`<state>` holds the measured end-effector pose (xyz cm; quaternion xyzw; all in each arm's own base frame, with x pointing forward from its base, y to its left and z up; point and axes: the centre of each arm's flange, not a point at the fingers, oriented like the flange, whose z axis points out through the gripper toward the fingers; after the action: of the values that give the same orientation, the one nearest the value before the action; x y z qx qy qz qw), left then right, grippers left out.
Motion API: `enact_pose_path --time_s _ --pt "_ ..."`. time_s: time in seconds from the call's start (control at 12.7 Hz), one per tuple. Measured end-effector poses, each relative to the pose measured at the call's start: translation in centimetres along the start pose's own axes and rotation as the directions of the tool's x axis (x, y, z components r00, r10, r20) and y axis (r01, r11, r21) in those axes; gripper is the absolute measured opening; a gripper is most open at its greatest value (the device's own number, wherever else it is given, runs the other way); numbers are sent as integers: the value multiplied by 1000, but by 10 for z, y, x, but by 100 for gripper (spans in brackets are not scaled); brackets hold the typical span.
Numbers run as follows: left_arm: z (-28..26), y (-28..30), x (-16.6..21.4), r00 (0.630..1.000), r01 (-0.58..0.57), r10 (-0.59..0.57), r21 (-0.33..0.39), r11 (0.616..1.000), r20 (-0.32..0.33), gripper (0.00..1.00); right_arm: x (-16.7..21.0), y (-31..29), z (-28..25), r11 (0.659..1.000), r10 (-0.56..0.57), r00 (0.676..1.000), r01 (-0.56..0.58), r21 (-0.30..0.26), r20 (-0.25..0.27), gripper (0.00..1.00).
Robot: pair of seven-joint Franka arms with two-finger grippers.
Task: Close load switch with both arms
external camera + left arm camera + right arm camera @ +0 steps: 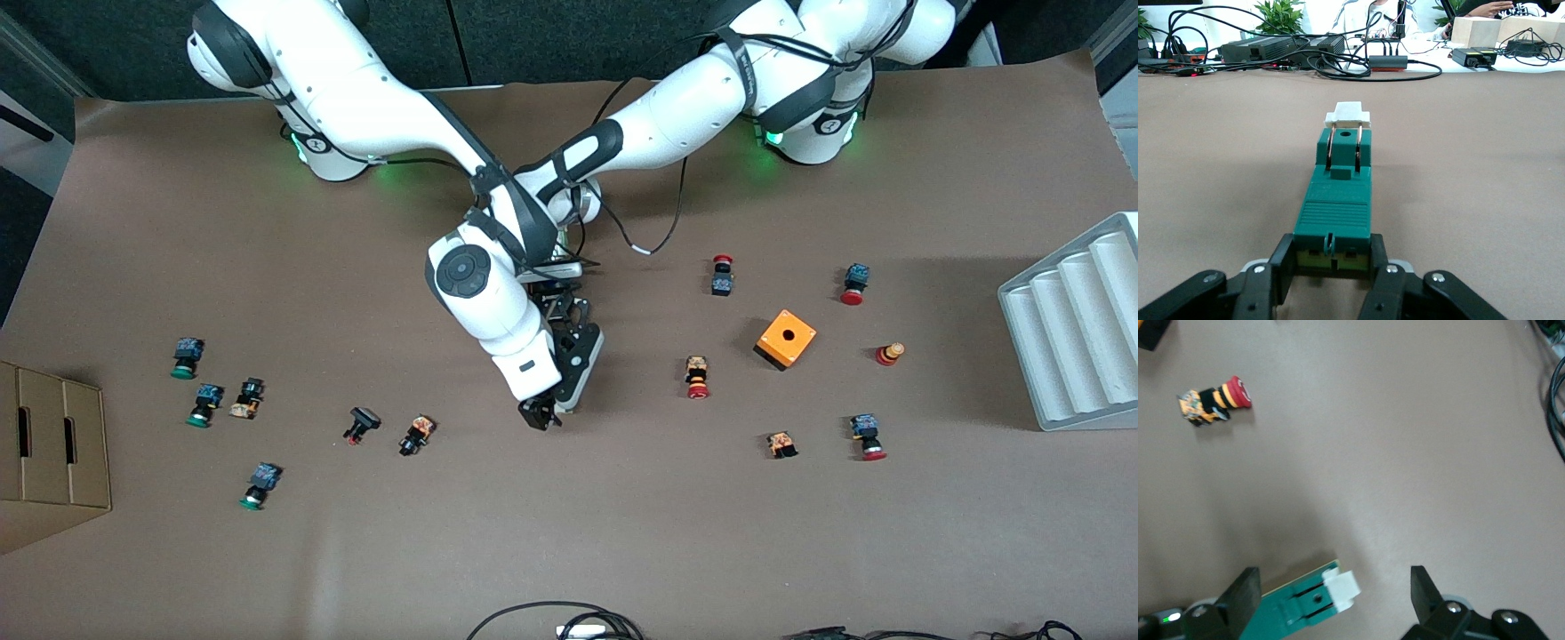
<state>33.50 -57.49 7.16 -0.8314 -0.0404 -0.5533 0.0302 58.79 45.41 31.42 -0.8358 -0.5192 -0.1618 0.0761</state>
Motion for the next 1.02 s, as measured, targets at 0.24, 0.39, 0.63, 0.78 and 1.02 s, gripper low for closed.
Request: enact_pose_path --time_s 0.24,0.39,0.63,0.78,1.02 --pt "0 0 0 1000 0 0 0 1000 0 48 5 -2 -28 998 58 998 -59 26 22 100" --pt "0 0 0 1000 0 0 0 1000 0 48 8 -2 -46 996 85 996 -86 34 29 100" --pt "0 0 0 1000 0 0 0 1000 0 48 5 11 -76 993 113 992 -115 33 48 100" --pt "0 0 0 1000 0 0 0 1000 0 48 -2 26 -100 989 140 988 -143 33 58 100" --pt "0 0 0 1000 0 0 0 1000 0 48 -20 61 -137 979 200 978 -202 25 62 100"
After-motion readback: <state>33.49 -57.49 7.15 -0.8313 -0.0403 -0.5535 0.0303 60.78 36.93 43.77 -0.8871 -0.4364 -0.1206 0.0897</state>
